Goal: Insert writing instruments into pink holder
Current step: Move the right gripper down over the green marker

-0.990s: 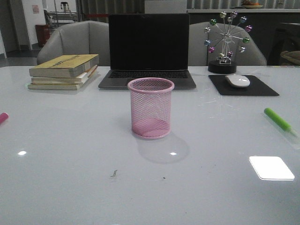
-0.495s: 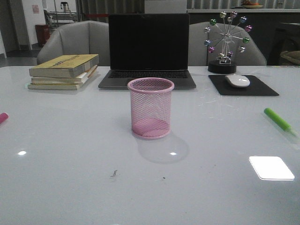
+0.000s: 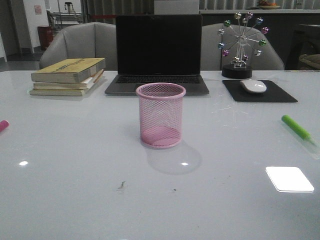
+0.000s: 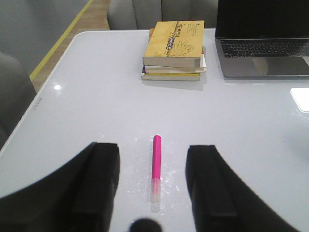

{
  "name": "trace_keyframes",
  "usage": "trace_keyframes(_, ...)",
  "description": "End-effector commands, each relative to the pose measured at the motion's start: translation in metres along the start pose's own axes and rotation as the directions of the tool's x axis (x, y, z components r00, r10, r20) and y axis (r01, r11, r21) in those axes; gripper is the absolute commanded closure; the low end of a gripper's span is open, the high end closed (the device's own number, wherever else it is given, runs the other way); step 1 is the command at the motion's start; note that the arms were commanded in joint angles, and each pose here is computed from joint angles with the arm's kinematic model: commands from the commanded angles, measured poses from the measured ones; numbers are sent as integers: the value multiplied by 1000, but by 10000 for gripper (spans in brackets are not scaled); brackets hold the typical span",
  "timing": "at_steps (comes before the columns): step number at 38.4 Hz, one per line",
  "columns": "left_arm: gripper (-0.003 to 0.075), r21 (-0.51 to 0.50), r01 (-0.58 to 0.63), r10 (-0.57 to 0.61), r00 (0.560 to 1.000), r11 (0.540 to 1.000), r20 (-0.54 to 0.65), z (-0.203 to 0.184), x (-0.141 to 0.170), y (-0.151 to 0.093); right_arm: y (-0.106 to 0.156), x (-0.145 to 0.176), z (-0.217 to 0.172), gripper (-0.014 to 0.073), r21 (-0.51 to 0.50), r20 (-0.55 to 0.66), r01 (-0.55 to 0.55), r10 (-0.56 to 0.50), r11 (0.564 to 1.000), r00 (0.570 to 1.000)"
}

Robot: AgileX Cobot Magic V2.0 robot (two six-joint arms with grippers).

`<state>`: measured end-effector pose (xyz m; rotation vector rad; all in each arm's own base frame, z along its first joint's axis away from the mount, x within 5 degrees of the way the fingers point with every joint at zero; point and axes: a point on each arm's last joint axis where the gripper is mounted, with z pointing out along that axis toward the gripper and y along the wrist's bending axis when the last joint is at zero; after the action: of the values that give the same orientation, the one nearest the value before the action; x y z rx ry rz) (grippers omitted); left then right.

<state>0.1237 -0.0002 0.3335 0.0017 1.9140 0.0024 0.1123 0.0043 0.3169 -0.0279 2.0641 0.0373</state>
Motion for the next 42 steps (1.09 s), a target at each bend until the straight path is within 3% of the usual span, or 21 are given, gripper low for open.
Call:
trace_keyframes(1,323,10,6,-7,994,1000,106,-3,-17,-1,-1,-16,-5,252,14,94,12,-13,1000,996)
trace_keyframes(14,324,10,6,-7,994,1000,106,-3,-17,-1,-1,-16,-2,252,14,78,12,-13,1000,997)
trace_keyframes(25,324,10,6,-7,994,1000,106,-3,-17,-1,-2,-33,32,252,13,-48,11,-11,1000,999)
trace_keyframes(35,325,10,6,-7,994,1000,106,-3,-17,-1,-4,-83,109,252,17,-195,23,-20,1000,981)
trace_keyframes(42,325,10,6,-7,994,1000,106,-3,-17,-1,-8,-90,155,252,32,-258,56,-46,998,965)
